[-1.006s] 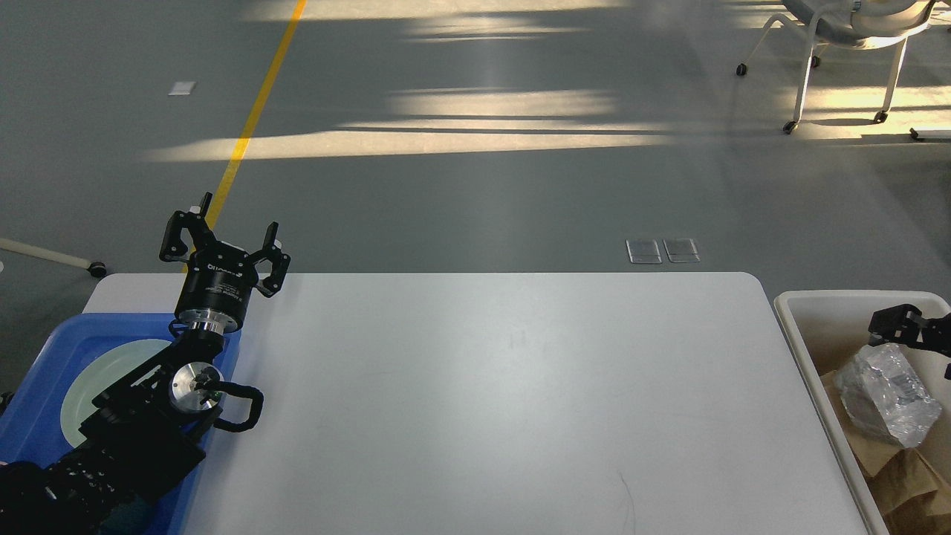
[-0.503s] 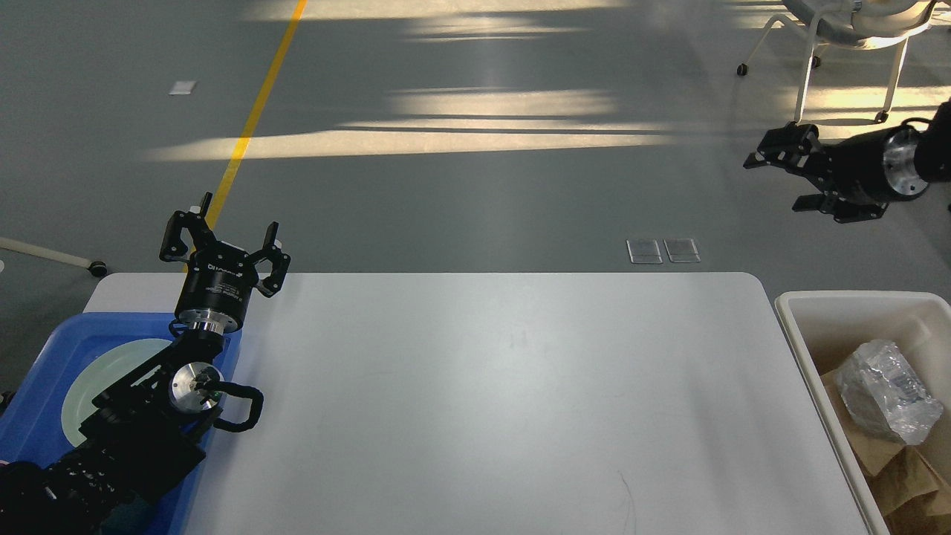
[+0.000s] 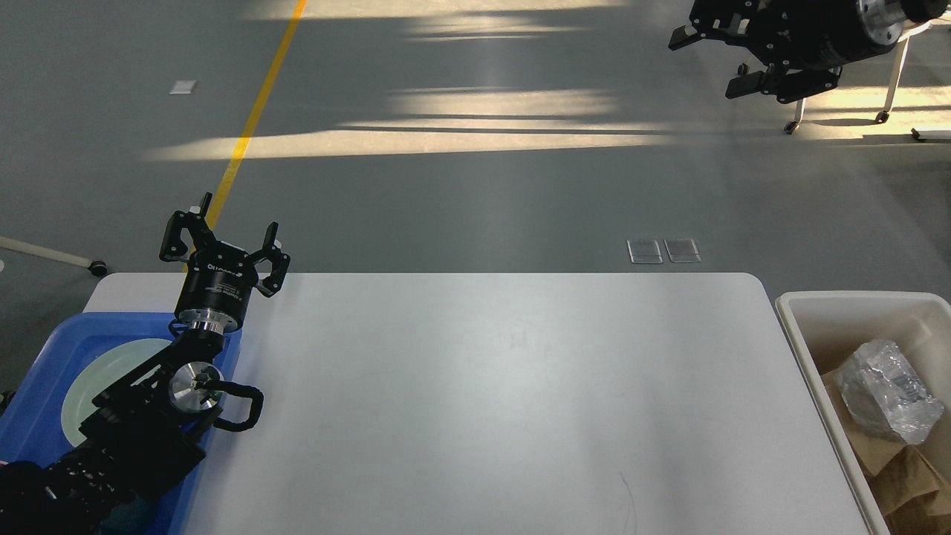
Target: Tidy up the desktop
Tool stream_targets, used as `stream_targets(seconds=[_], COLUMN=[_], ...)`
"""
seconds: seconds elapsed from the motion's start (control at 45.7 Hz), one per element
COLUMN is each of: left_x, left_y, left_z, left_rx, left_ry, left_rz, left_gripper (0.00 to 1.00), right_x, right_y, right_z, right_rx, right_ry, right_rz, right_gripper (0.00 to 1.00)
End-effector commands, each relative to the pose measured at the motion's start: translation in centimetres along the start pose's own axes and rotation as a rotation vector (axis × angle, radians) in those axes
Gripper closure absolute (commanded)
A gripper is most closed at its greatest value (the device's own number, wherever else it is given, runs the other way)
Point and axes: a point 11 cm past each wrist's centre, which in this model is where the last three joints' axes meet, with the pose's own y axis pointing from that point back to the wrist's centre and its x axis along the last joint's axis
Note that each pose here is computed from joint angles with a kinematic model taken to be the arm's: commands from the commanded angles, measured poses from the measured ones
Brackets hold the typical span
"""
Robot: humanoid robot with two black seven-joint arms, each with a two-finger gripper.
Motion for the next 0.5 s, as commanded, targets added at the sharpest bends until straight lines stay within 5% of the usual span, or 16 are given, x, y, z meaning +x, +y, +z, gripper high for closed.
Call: stream_targets(seconds=[0.0,0.219,0.481], left_x=[0.0,0.0,0.0], left_y=[0.0,0.0,0.0], left_z=[0.0,0.0,0.0], left_rx=[0.000,0.000,0.000], left_ry=[0.000,0.000,0.000], left_rz=[0.000,0.000,0.001], left_gripper=[0.04,0.04,0.04], right_x=[1.4,3.0,4.9], right_y=[4.4,8.5,2.6], right_z=[-5.2,-11.2,-10.9], right_rx=[0.063,0.229,0.359], right_ry=[0.090,0.063,-0.335], right_rz=[0.008,0.094,0.368], right_gripper=[0.00,0.00,0.00])
